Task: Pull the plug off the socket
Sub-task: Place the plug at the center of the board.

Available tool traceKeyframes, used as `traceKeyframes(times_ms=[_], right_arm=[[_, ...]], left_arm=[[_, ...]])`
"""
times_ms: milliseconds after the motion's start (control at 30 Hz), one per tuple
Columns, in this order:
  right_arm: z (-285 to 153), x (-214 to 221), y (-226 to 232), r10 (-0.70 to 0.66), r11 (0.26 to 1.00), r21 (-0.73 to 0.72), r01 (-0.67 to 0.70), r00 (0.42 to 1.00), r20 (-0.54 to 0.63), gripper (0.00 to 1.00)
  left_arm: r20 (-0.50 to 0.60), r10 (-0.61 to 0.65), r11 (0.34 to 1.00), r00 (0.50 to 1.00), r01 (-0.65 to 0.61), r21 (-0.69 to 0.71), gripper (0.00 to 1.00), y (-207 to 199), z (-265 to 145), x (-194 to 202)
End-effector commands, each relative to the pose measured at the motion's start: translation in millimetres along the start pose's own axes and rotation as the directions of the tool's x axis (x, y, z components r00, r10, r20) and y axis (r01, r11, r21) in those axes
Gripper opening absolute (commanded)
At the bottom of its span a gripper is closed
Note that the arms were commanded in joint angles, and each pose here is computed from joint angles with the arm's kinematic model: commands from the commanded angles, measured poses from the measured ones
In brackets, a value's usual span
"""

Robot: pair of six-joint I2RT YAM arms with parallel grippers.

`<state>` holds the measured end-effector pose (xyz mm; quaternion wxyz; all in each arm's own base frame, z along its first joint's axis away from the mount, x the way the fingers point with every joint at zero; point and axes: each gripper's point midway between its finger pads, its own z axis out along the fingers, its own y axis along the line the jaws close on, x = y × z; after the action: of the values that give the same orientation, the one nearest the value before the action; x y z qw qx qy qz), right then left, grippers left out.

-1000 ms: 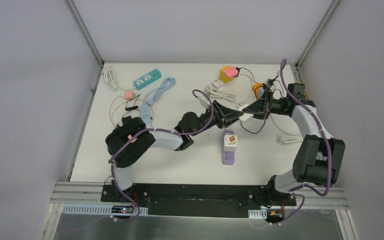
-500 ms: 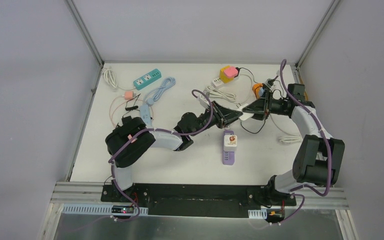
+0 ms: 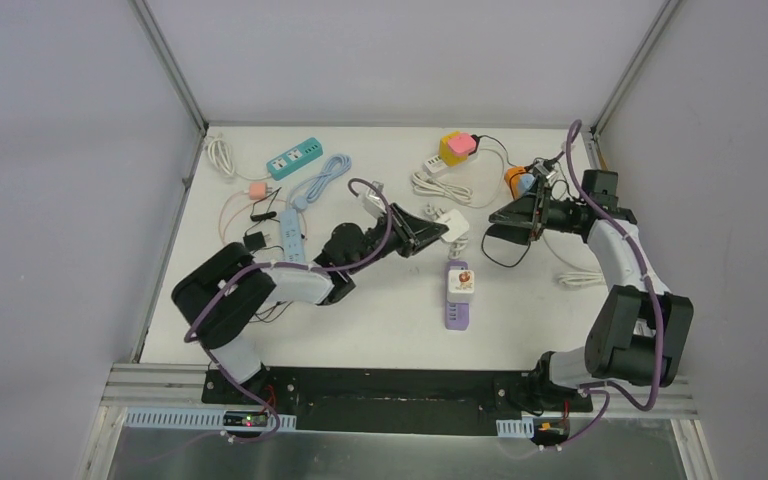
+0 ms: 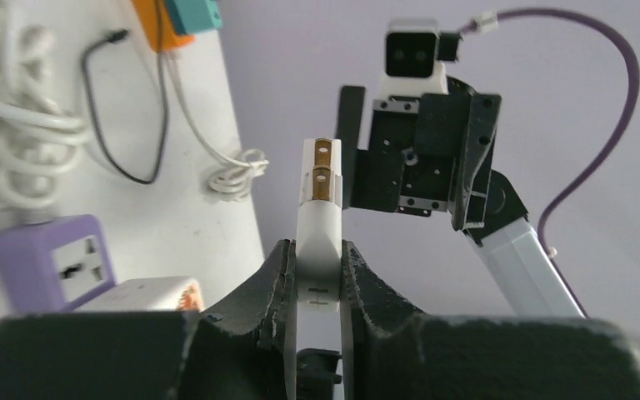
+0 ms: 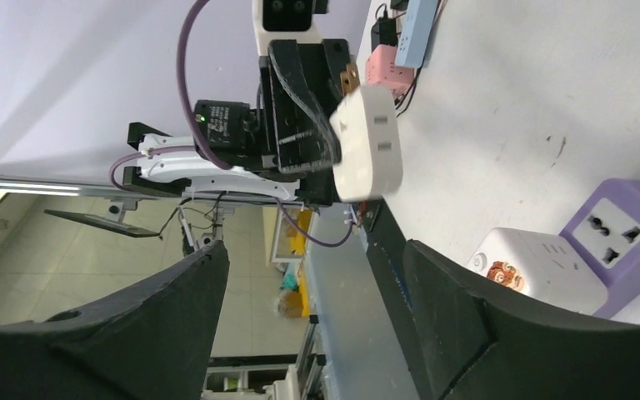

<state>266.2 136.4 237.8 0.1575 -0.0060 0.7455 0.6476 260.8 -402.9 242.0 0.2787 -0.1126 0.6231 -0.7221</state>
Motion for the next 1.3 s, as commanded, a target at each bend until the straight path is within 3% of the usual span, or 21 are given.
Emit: traceKeyframes(times_ms=[0, 200, 333, 533, 900, 1267], right_arm=[[-16.3, -3.8, 6.9, -0.14, 0.99, 0.016, 0.14, 0.988, 0.062, 0.8], [-35.5, -9.5, -1.3, -0.219, 0.975, 0.08, 0.21, 0.967, 0.132, 0.8], [-37.1, -8.0, -4.5, -0.23, 0.971, 0.089, 0.22, 0.963, 0.137, 0.8], [-37.9, -7.7, -6.2, -0.239, 0.969, 0.099, 0.226, 0.961, 0.137, 0.8], [-39.8, -6.2, -7.2, -0.25, 0.966, 0.11, 0.236, 0.958, 0.142, 0.8], [-40.1, -5.7, -7.5, -0.245, 0.967, 0.106, 0.231, 0.959, 0.144, 0.81]], left_arm=[[-0.041, 0.182, 0.976, 0.982, -0.186, -0.116, 0.0, -2.6, -20.9, -14.2], [-0.191, 0.435, 0.759, 0.88, -0.473, -0.448, 0.0, 22.0, -70.2, -41.0], [-0.201, 0.524, 0.626, 0.828, -0.534, -0.568, 0.0, 24.0, -109.3, -75.0], [-0.187, 0.602, 0.472, 0.776, -0.536, -0.7, 0.0, 23.8, -158.6, -113.4], [-0.246, 0.632, 0.251, 0.735, -0.494, -0.833, 0.0, 32.0, -218.0, -158.5], [-0.177, 0.628, 0.153, 0.758, -0.343, -0.927, 0.0, 35.1, -256.0, -212.4]])
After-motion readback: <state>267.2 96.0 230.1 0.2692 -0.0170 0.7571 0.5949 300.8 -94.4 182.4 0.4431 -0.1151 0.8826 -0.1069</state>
